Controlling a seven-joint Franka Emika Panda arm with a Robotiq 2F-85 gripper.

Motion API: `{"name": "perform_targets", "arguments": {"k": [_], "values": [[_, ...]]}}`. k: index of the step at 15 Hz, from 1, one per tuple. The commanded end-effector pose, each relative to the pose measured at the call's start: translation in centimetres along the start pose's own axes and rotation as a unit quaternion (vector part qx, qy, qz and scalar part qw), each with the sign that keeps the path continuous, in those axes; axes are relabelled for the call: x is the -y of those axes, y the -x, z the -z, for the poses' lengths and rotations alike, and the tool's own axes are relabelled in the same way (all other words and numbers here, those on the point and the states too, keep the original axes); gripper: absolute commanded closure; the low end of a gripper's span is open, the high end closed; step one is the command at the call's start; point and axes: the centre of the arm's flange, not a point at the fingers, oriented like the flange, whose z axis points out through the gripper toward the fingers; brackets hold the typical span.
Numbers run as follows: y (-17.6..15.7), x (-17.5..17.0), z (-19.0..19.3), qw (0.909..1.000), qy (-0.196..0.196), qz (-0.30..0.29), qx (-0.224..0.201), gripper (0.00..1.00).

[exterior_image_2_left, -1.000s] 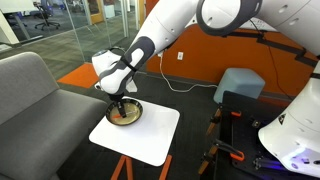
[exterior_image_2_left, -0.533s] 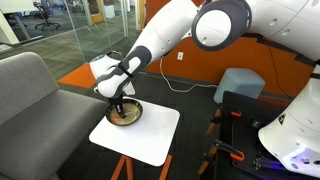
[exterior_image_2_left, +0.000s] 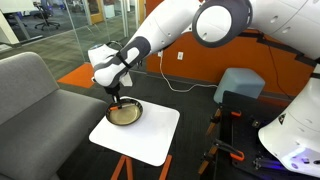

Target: Remove the marker from the bowl and put it on the table

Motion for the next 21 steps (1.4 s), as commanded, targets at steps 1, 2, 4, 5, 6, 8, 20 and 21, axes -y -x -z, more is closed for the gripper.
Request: {"name": "perform_targets", "arguments": {"k": [1, 2, 4, 5, 6, 8, 20, 21], "values": [[1.8, 1.4, 2.8, 0.9989, -0.036, 0.016, 0.024, 0.96], [2.3, 1.9, 2.9, 0.9988, -0.037, 0.012, 0.029, 0.96], [3.6, 3.2, 3.1, 0.9989, -0.044, 0.011, 0.01, 0.96], [4.2, 3.9, 3.0, 0.9988, -0.044, 0.019, 0.009, 0.96], [5.0, 4.9, 3.0, 0.9987, -0.036, 0.035, 0.01, 0.96], [6.3, 6.5, 2.7, 0.9979, -0.021, 0.061, 0.007, 0.96], [15.0, 15.5, 1.2, 0.9914, 0.058, 0.114, -0.025, 0.96], [15.2, 15.7, 0.9, 0.9908, 0.06, 0.119, -0.026, 0.96]]}}
